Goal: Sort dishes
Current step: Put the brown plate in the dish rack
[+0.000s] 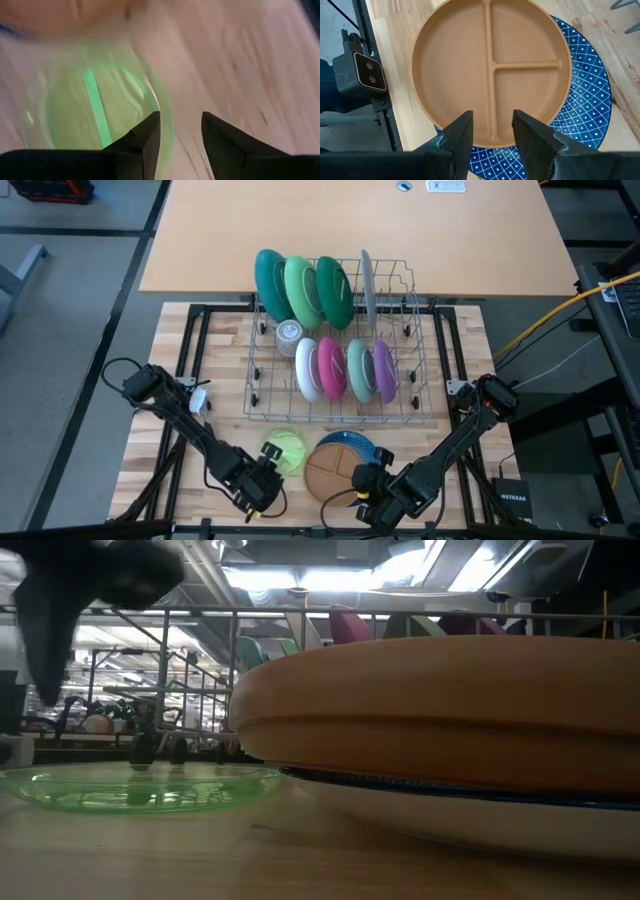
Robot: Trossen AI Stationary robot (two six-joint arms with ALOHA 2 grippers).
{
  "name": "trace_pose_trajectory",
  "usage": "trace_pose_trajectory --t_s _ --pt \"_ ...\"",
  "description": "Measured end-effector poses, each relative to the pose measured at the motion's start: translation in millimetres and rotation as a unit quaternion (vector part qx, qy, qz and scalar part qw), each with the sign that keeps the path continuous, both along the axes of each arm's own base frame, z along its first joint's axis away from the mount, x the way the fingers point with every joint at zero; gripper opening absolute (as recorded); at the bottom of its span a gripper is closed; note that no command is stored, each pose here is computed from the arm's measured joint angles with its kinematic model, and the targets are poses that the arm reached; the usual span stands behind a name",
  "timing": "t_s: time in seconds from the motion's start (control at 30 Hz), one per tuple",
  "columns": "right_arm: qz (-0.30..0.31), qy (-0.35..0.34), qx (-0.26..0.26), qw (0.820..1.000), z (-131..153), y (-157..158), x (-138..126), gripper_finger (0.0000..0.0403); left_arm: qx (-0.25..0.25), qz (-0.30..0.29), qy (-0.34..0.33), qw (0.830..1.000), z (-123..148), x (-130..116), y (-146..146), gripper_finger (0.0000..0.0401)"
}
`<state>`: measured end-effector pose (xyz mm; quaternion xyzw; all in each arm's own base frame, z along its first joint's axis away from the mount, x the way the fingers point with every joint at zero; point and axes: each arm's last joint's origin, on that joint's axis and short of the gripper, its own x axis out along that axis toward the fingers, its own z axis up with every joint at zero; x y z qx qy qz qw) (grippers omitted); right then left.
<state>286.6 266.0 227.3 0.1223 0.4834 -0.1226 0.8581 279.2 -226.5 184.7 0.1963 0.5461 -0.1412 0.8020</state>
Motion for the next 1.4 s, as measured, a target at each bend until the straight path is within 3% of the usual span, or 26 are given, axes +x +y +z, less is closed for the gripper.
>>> trace_pose_trajectory --t_s 0.27,0.43,0.57,0.73,1.23,1.4 --pt "0.001 0.000 -0.001 1.000 0.0 -0.1 -0.1 0.0144 0.021 -0.128 -0.129 0.983 12.5 25.5 -5.5 0.0134" --pt "0.001 0.000 -0.001 1.000 0.0 -0.1 -0.1 0.0144 0.033 -0.158 -0.177 0.971 16.7 41.6 1.6 0.0134" --pt "0.001 0.000 -0.001 1.000 0.0 0.0 0.0 0.0144 0.037 -0.151 -0.170 0.973 9.5 51.6 12.1 0.0134" --pt "0.001 0.000 -0.001 1.000 0.0 -0.1 -0.1 0.0144 0.002 -0.171 -0.141 0.975 1.3 55.6 15.7 0.0134" --pt "0.002 0.003 0.001 1.000 -0.2 0.0 -0.3 0.0144 0.030 -0.220 -0.110 0.969 -31.9 67.7 20.3 0.0133" --pt "0.002 0.003 0.001 1.000 -0.2 0.0 -0.3 0.0144 0.038 -0.232 -0.115 0.965 -32.7 68.6 19.6 0.0097"
